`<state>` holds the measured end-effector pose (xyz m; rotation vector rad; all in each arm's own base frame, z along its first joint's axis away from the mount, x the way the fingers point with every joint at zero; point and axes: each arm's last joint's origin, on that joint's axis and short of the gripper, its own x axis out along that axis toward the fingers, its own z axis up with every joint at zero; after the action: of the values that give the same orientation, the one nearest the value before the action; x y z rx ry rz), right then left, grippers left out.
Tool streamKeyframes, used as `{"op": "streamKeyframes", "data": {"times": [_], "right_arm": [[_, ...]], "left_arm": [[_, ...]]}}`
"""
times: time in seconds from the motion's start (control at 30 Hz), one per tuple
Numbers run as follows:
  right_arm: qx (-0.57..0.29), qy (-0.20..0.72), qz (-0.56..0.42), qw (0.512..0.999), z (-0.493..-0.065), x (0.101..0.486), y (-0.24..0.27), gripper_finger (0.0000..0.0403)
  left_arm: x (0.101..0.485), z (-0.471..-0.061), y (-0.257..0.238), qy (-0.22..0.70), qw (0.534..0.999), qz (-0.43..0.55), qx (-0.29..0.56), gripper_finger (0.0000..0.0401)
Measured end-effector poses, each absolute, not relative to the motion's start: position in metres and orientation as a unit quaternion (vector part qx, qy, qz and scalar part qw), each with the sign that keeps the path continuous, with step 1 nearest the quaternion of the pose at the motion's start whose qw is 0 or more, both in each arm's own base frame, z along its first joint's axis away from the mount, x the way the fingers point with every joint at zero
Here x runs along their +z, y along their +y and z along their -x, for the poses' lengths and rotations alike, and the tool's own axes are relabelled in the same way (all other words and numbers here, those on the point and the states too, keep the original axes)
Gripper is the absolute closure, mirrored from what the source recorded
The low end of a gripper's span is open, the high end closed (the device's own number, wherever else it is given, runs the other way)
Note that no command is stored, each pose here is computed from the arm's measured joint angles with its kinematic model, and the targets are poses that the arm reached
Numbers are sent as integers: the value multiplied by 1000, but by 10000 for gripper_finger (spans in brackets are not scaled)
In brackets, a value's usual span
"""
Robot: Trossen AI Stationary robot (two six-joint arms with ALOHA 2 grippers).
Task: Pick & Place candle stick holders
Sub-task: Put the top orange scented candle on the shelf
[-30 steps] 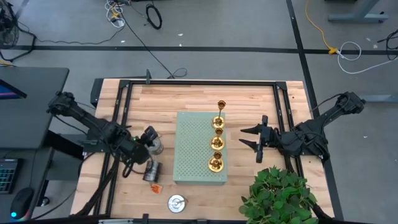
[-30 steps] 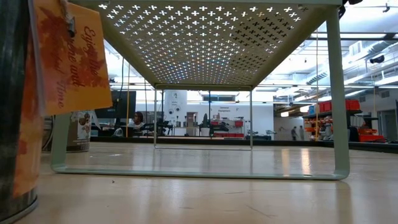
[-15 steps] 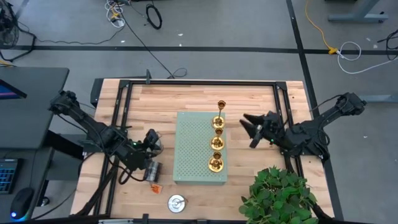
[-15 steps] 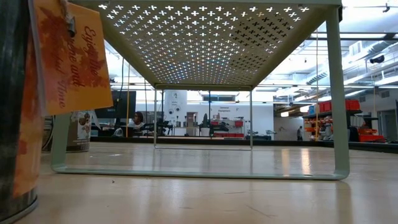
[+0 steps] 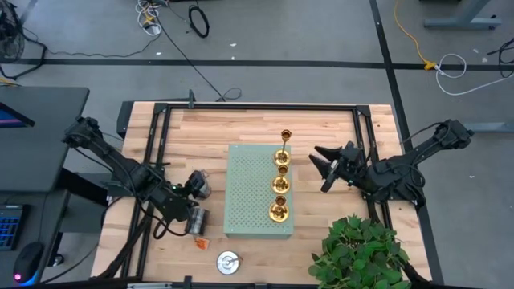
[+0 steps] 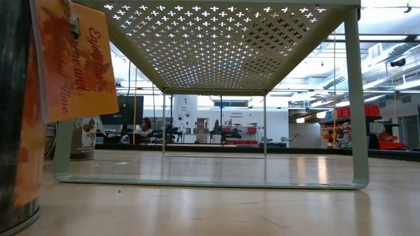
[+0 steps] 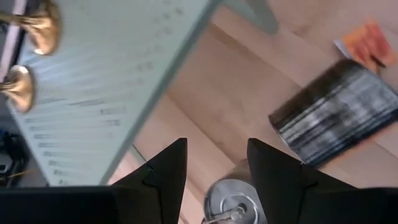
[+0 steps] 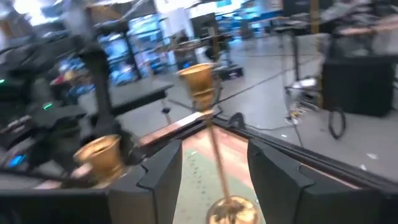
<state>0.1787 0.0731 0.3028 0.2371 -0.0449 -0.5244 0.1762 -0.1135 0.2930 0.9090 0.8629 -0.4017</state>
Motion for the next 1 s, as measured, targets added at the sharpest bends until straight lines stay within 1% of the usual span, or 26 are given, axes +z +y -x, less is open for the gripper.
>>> {"op": "streamKeyframes", "data": {"times": [0.2, 0.4, 0.5, 0.7, 0.8, 0.93, 1.0], "right_arm": [[-178, -4, -82, 981, -181, 303, 78, 218], [-100, 4, -90, 991, -182, 303, 82, 218], [-72, 7, -91, 993, -182, 303, 84, 218], [-44, 9, -92, 995, -183, 303, 85, 218], [-43, 9, -92, 995, -183, 303, 85, 218], [-42, 9, -92, 995, -183, 303, 85, 218], [-43, 9, -92, 995, -183, 303, 85, 218]], "left_arm": [[268, -172, -113, 423, 763, -431, -231, 224], [264, -175, -120, 395, 777, -406, -273, 224], [264, -176, -122, 379, 769, -420, -298, 224], [265, -176, -124, 369, 764, -418, -325, 224], [265, -175, -125, 352, 746, -439, -355, 224], [258, -172, -125, 352, 726, -455, -377, 224], [253, -170, -125, 345, 706, -474, -397, 224]]}}
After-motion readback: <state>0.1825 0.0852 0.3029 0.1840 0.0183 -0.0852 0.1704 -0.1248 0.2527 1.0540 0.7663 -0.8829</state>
